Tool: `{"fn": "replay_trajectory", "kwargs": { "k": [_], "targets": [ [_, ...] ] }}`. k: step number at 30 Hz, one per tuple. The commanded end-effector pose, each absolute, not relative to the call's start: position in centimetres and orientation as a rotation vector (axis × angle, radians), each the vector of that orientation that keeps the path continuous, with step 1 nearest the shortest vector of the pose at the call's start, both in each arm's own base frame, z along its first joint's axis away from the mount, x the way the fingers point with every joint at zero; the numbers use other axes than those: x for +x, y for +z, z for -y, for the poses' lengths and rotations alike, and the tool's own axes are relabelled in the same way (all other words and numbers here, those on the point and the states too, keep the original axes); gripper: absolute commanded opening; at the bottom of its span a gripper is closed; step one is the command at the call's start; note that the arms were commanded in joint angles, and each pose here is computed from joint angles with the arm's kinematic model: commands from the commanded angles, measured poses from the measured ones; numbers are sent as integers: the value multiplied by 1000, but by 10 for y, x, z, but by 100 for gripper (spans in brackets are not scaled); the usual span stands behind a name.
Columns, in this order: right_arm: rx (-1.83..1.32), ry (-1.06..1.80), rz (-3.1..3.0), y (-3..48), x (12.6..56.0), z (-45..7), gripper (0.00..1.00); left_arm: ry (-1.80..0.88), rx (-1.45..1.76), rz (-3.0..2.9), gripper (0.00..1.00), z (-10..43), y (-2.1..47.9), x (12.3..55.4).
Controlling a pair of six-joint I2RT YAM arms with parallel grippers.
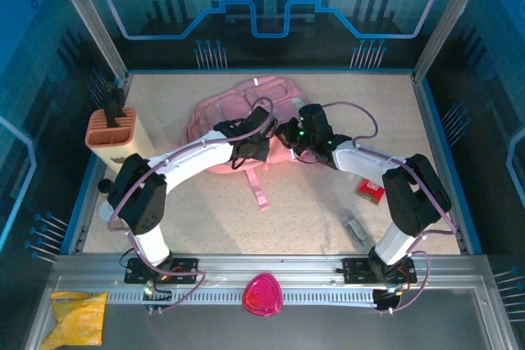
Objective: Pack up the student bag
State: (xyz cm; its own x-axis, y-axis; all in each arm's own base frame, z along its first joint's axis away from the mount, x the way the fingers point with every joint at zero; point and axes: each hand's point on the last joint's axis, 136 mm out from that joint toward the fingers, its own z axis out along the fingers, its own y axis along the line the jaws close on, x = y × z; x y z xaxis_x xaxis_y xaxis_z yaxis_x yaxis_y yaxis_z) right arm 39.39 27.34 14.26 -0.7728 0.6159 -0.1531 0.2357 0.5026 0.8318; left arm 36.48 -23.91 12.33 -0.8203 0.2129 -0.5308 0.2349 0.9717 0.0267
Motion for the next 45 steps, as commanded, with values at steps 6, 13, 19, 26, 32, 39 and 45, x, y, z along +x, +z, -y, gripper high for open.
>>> {"fn": "replay_trajectory", "kwargs": {
  "k": [6,13,19,26,32,39,45],
  "targets": [
    [607,1322,-2227,182,398,-287,0,-15,419,-2485,27,248,121,388],
    [618,1314,-2223,180,398,-280,0,-13,415,-2476,13,245,125,386],
    [632,1303,-2225,177,401,-268,0,6,410,-2491,5,235,120,377],
    [669,1299,-2214,177,404,-248,0,81,409,-2535,1,213,109,361],
    [695,1298,-2202,178,409,-233,0,138,377,-2554,0,195,101,354],
    [714,1297,-2198,175,417,-220,0,123,374,-2598,0,188,89,339],
    [730,1306,-2208,169,431,-204,0,166,363,-2640,0,173,75,322]
  ]
}}
